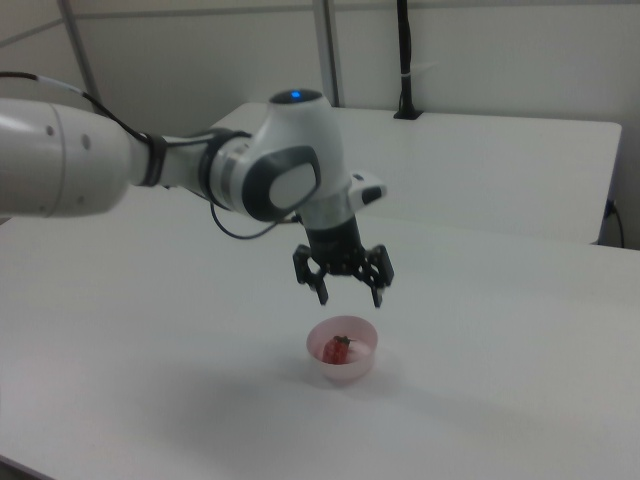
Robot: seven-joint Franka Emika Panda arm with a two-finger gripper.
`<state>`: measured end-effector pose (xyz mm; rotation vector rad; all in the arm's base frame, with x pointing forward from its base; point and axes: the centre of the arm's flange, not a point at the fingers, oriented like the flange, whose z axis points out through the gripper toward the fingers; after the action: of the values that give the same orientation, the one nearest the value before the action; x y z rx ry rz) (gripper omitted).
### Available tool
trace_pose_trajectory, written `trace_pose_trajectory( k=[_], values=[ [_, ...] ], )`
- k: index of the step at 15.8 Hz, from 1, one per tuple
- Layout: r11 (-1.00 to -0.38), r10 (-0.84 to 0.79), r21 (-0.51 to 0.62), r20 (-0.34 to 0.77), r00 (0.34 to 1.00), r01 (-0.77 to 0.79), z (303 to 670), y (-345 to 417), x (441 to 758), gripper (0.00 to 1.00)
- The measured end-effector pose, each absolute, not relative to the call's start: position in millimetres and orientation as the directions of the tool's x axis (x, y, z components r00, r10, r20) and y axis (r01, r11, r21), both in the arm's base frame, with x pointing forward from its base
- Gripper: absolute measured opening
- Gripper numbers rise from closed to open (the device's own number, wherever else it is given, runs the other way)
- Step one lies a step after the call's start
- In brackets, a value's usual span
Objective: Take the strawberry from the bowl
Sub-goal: 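Lower the open gripper into the pink bowl around the strawberry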
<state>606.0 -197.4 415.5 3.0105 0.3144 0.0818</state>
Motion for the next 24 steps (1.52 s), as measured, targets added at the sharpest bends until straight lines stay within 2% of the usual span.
trace_pose_trajectory(
  k=[1, 2, 4, 6, 8, 12, 20, 24],
  values=[
    [-0.976, 0.19, 0.114, 0.03, 0.981, 0.185, 404.2, -201.0, 606.9, 0.96],
    [-0.981, 0.162, 0.11, 0.022, 0.987, 0.158, 396.5, -203.3, 606.8, 0.86],
    [-0.989, 0.101, 0.106, 0.015, 0.995, 0.099, 388.2, -204.9, 606.6, 0.83],
    [-0.993, 0.066, 0.098, 0.0, 0.998, 0.066, 378.6, -204.6, 603.0, 0.71],
    [-0.995, 0.052, 0.085, -0.033, 0.998, 0.055, 361.2, -202.6, 594.9, 0.7],
    [-0.997, 0.02, 0.069, -0.087, 0.996, 0.026, 325.2, -198.0, 585.0, 0.7],
    [-0.996, -0.006, 0.087, -0.033, 0.999, -0.003, 326.9, -199.4, 592.5, 0.75],
    [-0.997, -0.04, 0.063, -0.012, 0.999, -0.039, 328.0, -199.5, 593.8, 0.83]
  ],
)
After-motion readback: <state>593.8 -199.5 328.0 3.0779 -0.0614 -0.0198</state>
